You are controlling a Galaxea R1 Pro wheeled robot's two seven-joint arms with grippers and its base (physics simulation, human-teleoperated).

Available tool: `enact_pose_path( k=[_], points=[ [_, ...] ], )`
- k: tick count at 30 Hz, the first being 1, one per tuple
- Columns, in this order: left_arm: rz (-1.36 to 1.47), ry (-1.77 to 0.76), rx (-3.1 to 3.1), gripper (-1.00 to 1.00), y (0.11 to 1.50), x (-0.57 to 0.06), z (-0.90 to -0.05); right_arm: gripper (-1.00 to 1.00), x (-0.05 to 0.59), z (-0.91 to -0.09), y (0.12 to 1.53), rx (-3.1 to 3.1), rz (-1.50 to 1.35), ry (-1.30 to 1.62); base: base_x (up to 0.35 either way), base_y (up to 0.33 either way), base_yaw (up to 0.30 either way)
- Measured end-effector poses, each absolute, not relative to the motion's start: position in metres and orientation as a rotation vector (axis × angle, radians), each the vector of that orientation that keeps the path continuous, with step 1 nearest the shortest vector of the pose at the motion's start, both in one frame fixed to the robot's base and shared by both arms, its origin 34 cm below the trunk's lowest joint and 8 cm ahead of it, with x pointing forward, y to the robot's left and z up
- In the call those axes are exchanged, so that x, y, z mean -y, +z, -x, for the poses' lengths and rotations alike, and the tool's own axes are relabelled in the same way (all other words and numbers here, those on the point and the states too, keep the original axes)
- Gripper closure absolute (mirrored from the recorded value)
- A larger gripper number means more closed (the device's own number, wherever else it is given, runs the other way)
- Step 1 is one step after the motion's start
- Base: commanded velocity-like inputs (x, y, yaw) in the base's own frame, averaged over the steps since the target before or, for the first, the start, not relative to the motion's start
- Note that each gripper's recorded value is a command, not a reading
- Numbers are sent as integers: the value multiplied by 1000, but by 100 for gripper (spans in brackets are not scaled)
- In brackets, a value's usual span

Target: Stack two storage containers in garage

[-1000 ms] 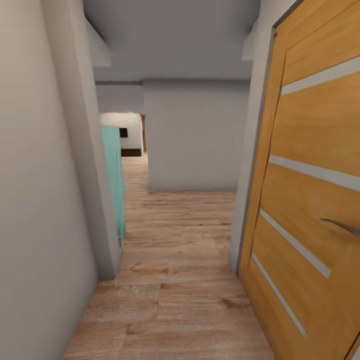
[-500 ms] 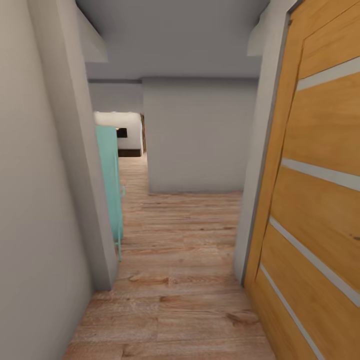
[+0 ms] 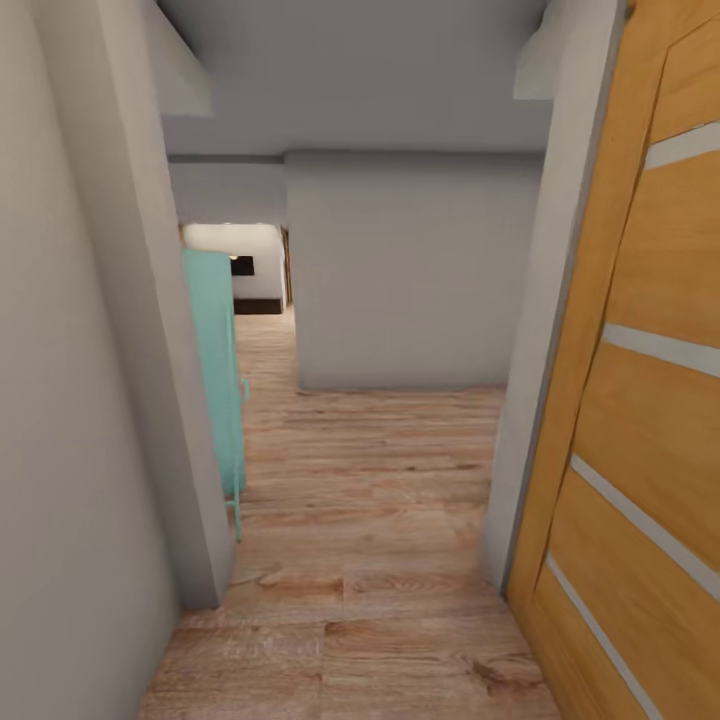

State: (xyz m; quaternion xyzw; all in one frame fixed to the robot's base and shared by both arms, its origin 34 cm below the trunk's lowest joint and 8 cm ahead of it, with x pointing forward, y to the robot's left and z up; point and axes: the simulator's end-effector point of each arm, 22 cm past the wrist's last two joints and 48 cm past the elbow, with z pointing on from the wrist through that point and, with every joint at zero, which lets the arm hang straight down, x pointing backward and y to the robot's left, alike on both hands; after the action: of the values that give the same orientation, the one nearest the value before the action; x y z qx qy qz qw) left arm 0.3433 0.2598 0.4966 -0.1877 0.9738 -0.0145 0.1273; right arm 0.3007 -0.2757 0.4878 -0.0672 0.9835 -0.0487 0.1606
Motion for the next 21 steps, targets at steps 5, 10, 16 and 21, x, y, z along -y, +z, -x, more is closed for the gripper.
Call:
enact_pose_path(
  k=[5,10,16,21],
  points=[
    [546,-42,-2834,-100,497,-260,-343,-100,275,-301,488,-2809,191,-137,322,102,0],
    [546,-44,-2834,-100,497,-259,-343,-100,274,-301,488,-2806,179,-137,322,99,0],
    [545,-44,-2834,-100,497,-259,-343,-100,275,-302,488,-2804,187,-138,322,99,0],
    [544,-46,-2835,-100,497,-258,-343,-100,275,-302,488,-2803,186,-138,322,95,0]
  ],
)
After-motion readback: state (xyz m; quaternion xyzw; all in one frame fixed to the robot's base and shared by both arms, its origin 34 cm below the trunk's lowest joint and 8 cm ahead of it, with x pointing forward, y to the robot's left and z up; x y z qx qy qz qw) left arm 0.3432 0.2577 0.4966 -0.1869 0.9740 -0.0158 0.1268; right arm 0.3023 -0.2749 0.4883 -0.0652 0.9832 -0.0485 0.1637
